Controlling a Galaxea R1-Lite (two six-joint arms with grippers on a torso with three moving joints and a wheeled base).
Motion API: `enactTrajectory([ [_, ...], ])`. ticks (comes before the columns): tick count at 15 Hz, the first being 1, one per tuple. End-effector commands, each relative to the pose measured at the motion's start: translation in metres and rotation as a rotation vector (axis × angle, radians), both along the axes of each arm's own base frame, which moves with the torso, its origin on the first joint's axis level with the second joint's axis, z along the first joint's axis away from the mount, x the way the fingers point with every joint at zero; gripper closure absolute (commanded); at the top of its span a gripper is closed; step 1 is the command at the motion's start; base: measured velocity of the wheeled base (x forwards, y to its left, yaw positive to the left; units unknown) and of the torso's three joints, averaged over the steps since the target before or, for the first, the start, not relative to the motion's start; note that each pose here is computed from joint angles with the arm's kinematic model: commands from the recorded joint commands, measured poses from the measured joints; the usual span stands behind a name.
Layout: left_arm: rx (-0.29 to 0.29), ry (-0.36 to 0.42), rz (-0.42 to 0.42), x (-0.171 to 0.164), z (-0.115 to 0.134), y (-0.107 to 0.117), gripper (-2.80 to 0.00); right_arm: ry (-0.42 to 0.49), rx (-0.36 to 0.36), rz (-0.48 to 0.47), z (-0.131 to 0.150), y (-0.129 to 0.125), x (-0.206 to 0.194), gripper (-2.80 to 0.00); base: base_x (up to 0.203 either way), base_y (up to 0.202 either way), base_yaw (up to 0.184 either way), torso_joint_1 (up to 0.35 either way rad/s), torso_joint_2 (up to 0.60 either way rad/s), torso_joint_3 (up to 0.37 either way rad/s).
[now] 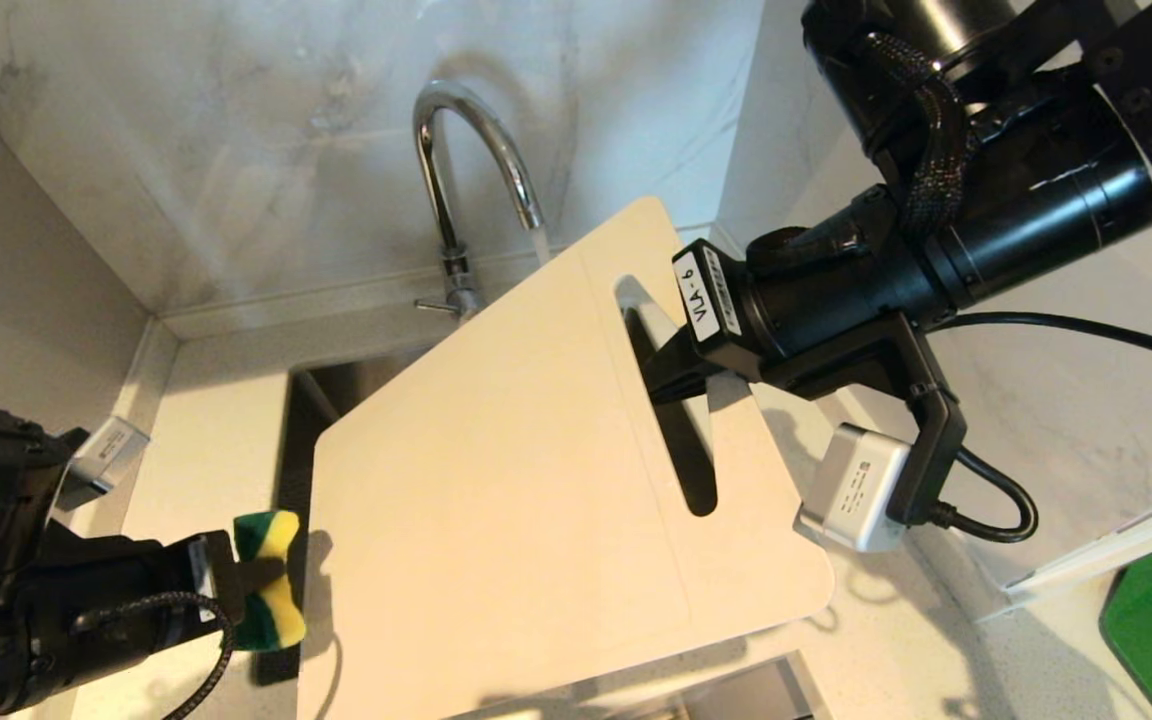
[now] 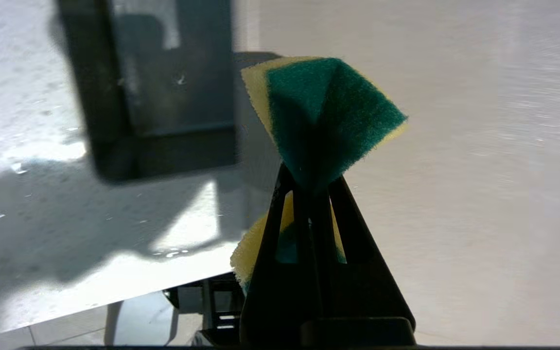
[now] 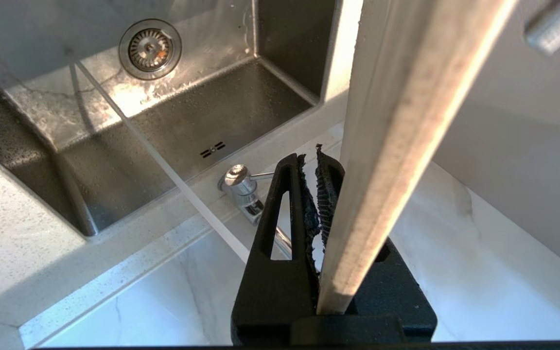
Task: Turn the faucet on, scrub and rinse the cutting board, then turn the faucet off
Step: Scrub the cutting board underwater
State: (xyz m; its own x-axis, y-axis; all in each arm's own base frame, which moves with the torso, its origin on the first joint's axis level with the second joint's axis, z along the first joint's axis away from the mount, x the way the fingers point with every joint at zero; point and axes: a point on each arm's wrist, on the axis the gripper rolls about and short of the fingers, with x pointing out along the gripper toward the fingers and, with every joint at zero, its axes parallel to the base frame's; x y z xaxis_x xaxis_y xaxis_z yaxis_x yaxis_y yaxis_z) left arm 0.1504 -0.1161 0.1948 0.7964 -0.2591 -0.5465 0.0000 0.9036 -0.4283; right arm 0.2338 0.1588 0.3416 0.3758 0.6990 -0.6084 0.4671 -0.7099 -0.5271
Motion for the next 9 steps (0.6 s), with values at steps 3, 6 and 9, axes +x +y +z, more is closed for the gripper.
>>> enactTrajectory([
  [3, -0.017, -0.065, -0.086, 0.004, 0.037, -0.045, 0.00, 0.009, -0.016, 0.010, -0.006, 0.003, 0.005, 0.00, 0.000, 0.000, 0.000, 0.000, 0.00, 0.000],
  [6, -0.020, -0.131, -0.100, 0.006, 0.080, -0.076, 0.00, 0.016, -0.021, 0.008, -0.008, 0.004, 0.008, 0.00, 0.000, 0.000, 0.000, 0.000, 0.00, 0.000],
  [9, 0.060, -0.102, -0.191, 0.000, 0.085, -0.115, 0.00, 0.008, -0.015, -0.005, -0.005, -0.001, 0.008, 0.00, 0.000, 0.000, 0.000, 0.000, 0.00, 0.000],
])
